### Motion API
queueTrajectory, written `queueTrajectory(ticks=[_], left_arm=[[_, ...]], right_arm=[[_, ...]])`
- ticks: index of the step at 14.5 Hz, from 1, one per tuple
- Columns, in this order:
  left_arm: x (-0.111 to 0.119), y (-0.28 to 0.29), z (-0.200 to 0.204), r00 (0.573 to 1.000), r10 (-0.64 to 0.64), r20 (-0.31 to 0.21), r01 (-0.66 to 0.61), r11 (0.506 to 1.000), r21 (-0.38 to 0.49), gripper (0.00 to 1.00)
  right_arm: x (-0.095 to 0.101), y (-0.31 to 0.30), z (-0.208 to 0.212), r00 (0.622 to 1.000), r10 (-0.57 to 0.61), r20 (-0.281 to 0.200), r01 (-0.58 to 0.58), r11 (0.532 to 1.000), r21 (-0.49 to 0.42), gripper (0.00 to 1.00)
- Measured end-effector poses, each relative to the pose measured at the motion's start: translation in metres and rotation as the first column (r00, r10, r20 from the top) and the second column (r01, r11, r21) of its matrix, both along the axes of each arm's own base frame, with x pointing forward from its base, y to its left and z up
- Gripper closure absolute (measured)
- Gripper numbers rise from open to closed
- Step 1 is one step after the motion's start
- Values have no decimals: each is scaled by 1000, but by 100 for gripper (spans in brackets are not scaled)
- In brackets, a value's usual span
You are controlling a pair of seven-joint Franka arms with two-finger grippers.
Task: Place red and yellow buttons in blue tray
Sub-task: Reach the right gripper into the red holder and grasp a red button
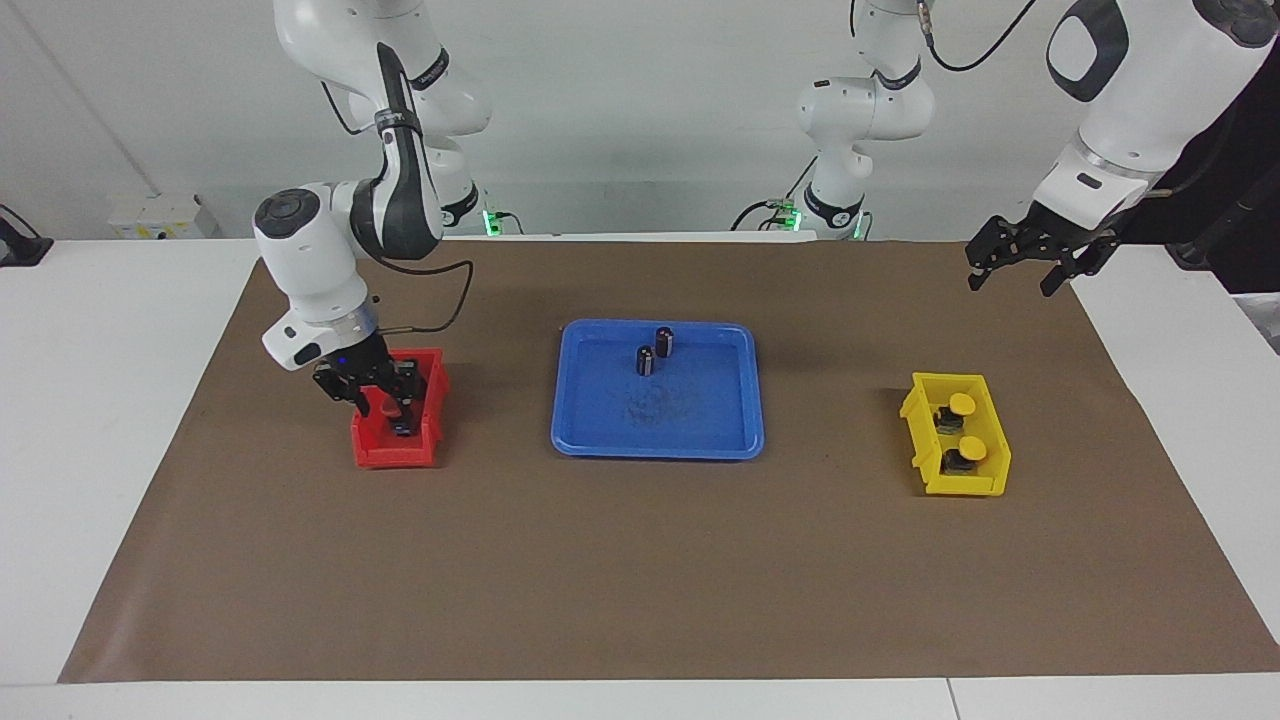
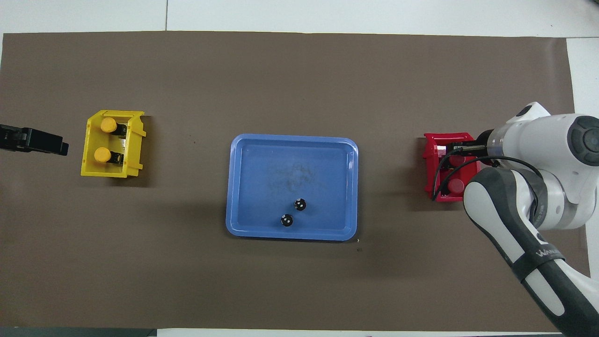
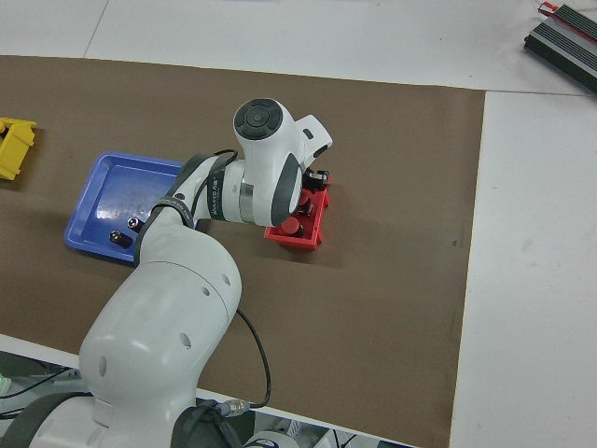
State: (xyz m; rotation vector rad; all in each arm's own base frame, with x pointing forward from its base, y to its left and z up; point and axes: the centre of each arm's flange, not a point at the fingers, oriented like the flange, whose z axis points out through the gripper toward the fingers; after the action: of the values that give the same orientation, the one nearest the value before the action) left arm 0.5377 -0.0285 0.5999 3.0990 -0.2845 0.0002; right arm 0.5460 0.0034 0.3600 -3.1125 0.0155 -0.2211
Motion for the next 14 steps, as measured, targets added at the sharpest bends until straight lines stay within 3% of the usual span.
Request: queueTrajectory(ticks=[7, 11, 14], left_arm=[[0, 0, 0, 1000, 0, 0, 0, 1000, 0, 0], [0, 0, 0, 1000, 0, 0, 0, 1000, 0, 0], [0, -8, 0, 1000, -15, 0, 15, 1000, 1, 0]], right_arm=[[-10, 0, -16, 1000, 0, -15, 0, 1000, -1, 43], [-10, 0, -16, 1000, 1, -18, -1, 1000, -1, 59], [4, 5, 10, 998, 10, -67, -10, 1000, 2, 59]])
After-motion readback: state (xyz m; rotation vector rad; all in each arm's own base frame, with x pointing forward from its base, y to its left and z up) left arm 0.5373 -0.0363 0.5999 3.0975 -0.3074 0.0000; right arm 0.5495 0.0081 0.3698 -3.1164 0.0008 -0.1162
